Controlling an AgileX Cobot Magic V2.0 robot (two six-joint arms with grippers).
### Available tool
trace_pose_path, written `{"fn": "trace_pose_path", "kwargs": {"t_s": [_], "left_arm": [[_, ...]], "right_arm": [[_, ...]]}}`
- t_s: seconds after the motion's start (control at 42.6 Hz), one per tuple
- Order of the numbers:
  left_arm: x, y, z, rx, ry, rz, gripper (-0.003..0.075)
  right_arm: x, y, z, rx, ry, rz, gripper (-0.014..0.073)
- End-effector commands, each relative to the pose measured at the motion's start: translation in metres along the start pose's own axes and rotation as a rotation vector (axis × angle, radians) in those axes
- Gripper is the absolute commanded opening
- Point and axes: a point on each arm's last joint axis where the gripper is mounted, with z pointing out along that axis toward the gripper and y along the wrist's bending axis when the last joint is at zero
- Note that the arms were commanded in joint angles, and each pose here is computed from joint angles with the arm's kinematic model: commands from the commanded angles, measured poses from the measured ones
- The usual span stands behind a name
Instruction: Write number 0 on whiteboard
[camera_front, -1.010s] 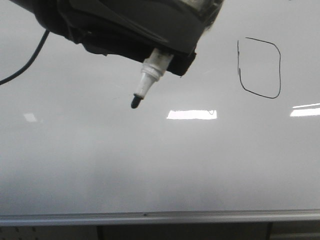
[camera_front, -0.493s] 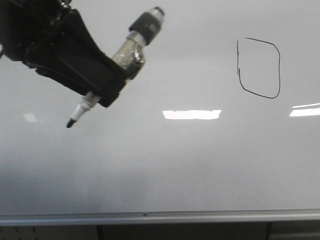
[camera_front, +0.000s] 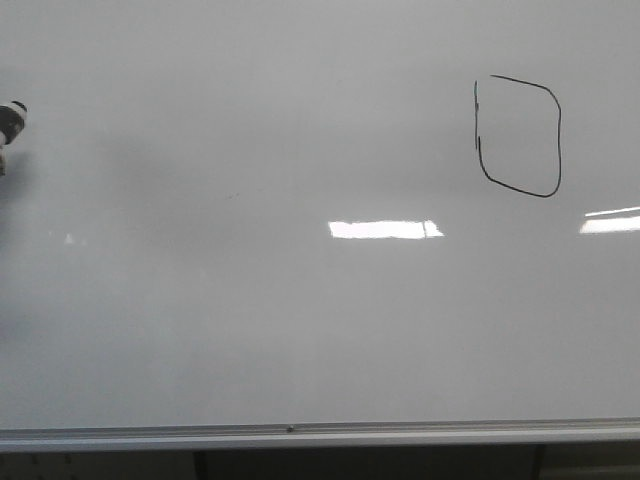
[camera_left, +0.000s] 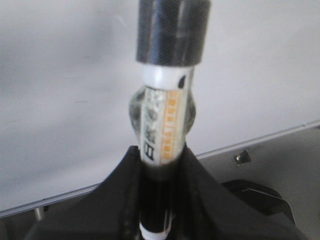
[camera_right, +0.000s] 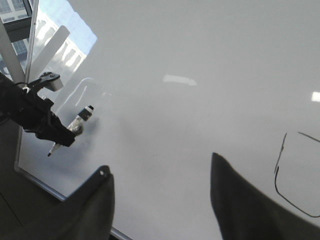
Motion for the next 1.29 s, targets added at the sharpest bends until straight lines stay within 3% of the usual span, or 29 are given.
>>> {"fn": "trace_pose_path", "kwargs": {"t_s": [0.0, 0.07, 0.164, 0.775, 0.869, 1.104, 1.175, 1.269], "left_arm": [[-0.013, 0.002, -0.015, -0.043, -0.118, -0.029, -0.0019], [-0.015, 0.003, -0.012, -0.051, -0.136, -0.043, -0.0019], [-0.018, 0.006, -0.006, -0.065, -0.157, -0.068, -0.0019], [-0.029, 0.024, 0.034, -0.13, -0.232, -0.158, 0.0008], [-0.029, 0.026, 0.04, -0.136, -0.235, -0.161, 0.0112], [-0.03, 0.028, 0.042, -0.144, -0.249, -0.16, 0.0531], [-0.029, 0.027, 0.038, -0.144, -0.236, -0.144, 0.0611], [-0.028, 0.023, 0.026, -0.149, -0.221, -0.102, 0.0634]], "right_arm": [[0.002, -0.002, -0.007, 0.035, -0.06, 0.005, 0.0274], [0.009, -0.002, -0.009, 0.036, -0.053, 0.007, 0.0076], [0.01, -0.002, -0.009, 0.037, -0.051, 0.008, -0.0076], [0.011, -0.001, -0.009, 0.026, -0.041, 0.008, -0.0069], [0.011, -0.001, -0.009, 0.026, -0.041, 0.008, -0.0069], [0.011, -0.001, -0.009, 0.026, -0.041, 0.008, -0.0069], [0.011, -0.001, -0.009, 0.026, -0.041, 0.008, -0.0069], [0.01, -0.001, -0.009, 0.027, -0.043, 0.008, -0.0069]]}}
